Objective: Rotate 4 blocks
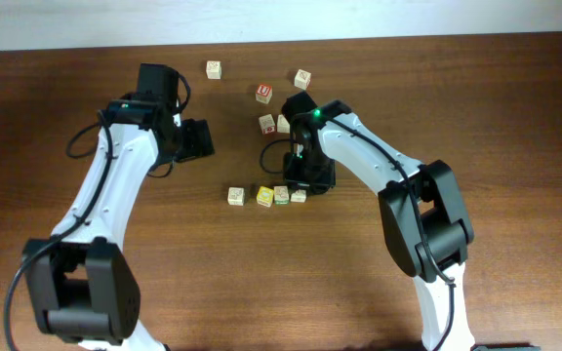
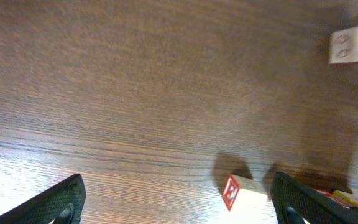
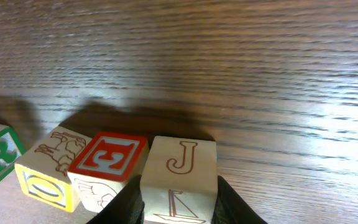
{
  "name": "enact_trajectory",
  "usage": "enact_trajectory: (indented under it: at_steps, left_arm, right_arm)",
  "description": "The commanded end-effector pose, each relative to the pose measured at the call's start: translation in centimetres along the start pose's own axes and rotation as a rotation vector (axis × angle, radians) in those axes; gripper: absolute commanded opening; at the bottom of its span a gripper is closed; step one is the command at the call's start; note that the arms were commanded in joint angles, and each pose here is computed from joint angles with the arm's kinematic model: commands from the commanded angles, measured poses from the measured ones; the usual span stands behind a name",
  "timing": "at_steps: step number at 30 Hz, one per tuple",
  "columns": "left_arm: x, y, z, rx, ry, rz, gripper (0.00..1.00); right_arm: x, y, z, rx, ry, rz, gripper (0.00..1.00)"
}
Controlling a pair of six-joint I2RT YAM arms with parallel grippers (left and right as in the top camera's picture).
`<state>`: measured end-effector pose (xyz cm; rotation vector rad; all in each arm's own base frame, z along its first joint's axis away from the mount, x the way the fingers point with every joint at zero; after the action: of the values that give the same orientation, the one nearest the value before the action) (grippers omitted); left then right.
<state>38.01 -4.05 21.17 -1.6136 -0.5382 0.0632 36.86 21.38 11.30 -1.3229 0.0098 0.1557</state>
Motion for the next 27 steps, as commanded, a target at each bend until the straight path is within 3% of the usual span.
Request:
enact_trajectory:
  at_steps: [1, 12, 18, 21, 27]
  left_arm:
    - [0.1, 1.0, -0.1, 0.013, 0.013, 0.025, 0.93]
    - [0.1, 1.0, -0.1, 0.013, 0.013, 0.024, 0.93]
    - [1.3, -0.5, -0.7, -0.013, 0.013, -0.024, 0.9]
    - [2.4, -2.5, -1.3, -0.035, 0.038, -0.068, 0.9]
    - [4.1, -7.0, -2.0, -0.062, 0.038, -0.138, 0.84]
  right_arm:
    - [-0.5, 1.0, 0.6, 0.015, -0.028, 0.019, 0.32]
    - [-0.8, 1.5, 2.6, 0.046, -0.083, -0.005, 0.32]
    - [-0.7, 0.5, 2.9, 0.044, -0.141, -0.012, 0.54]
    - [-0.7, 0.2, 3.0, 0.045, -0.142, -0.015, 0.54]
    - [-0.6, -6.3, 4.3, 0.038, -0.188, -0.2, 0.53]
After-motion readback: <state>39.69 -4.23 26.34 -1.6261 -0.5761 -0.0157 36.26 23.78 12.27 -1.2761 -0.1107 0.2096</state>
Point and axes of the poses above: each gripper's point midway between its finger pads, its own y axis out along the fingers, its own z axis along the line the jaws close on, x = y × z, the point moved 10 cm from there along -y, back along the fingers, and after that the axes turned 9 degrees about -y, right-handed, at the moved point
